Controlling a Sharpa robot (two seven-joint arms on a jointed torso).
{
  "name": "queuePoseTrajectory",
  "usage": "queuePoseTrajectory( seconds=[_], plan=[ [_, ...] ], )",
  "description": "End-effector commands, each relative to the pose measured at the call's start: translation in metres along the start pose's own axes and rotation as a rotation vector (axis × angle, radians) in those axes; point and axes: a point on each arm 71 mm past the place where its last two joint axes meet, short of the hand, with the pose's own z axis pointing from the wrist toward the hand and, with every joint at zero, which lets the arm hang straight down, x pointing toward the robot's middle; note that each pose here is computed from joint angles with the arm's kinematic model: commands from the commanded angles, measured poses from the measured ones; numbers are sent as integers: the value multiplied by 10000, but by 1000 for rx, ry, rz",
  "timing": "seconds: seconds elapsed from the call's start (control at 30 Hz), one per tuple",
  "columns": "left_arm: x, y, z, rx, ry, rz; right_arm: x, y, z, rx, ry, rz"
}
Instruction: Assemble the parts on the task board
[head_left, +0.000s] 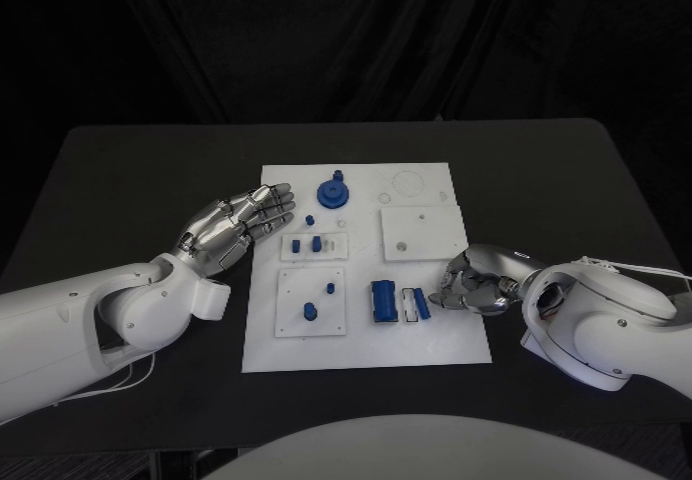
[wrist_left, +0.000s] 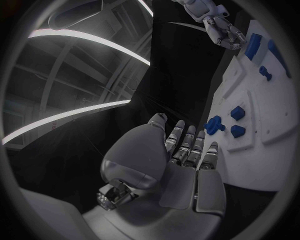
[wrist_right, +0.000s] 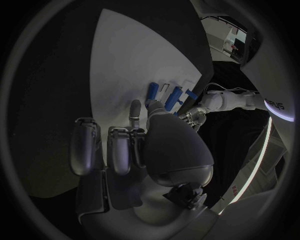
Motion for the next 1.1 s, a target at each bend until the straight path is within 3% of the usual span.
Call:
queuePoseTrajectory(
  seconds=[0.03,1.1],
  plan=[
    [19,2,7,15,14,-8,20,-16,6,34,13,-22],
    [24,28,20,5,21,-14,86,112,91,-2,52,-40]
  ],
)
